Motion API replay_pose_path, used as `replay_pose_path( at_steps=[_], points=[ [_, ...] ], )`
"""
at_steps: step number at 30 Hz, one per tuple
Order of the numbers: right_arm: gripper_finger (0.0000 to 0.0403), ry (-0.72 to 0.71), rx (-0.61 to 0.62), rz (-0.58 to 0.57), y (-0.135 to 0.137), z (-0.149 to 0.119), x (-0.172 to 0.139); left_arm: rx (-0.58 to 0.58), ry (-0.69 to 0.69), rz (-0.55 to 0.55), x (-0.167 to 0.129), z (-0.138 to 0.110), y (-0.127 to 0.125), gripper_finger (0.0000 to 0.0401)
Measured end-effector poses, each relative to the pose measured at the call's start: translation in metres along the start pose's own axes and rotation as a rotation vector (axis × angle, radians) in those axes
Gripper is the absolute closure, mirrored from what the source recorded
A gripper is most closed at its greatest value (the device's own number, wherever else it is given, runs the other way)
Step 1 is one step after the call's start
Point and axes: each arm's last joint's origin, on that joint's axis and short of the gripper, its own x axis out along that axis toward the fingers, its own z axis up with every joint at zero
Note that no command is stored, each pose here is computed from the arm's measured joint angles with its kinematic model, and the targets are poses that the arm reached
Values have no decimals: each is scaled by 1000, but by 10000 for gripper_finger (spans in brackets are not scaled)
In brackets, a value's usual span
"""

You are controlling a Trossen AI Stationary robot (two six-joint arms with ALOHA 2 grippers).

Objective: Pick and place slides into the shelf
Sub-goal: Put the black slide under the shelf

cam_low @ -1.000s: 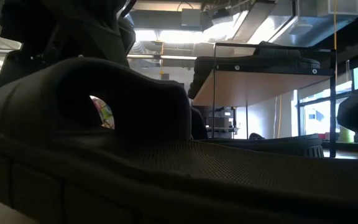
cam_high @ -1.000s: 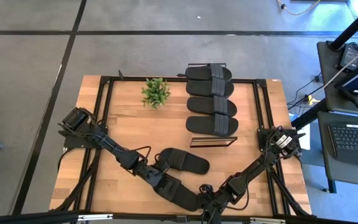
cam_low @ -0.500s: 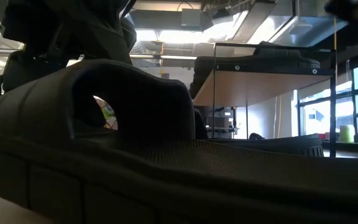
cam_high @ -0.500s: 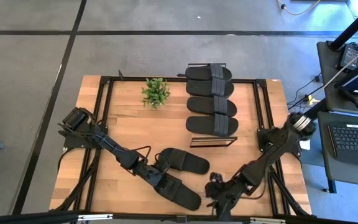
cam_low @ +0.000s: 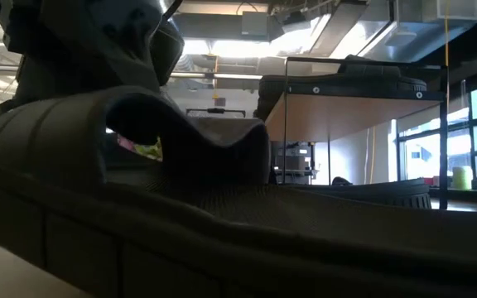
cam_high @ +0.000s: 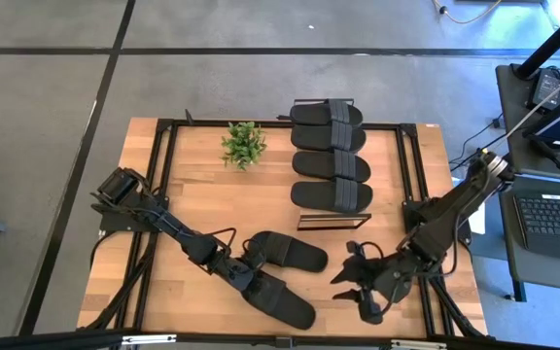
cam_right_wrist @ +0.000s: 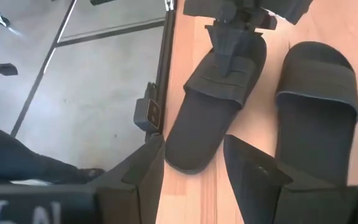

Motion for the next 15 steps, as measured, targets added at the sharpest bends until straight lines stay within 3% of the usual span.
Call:
replay_pose_path(
  at_steps=[2,9,15],
  points=[
    [236,-1,-15,1,0,0,-2,17,-4,-1,0,0,0,390],
    [236,75,-54,-57,-7,-7,-4,43,3,-55,-6,1,-12,395],
    [236,126,-47,-100,-15,-9,-19,111,-22,-132,-46,8,-41,397]
  ],
)
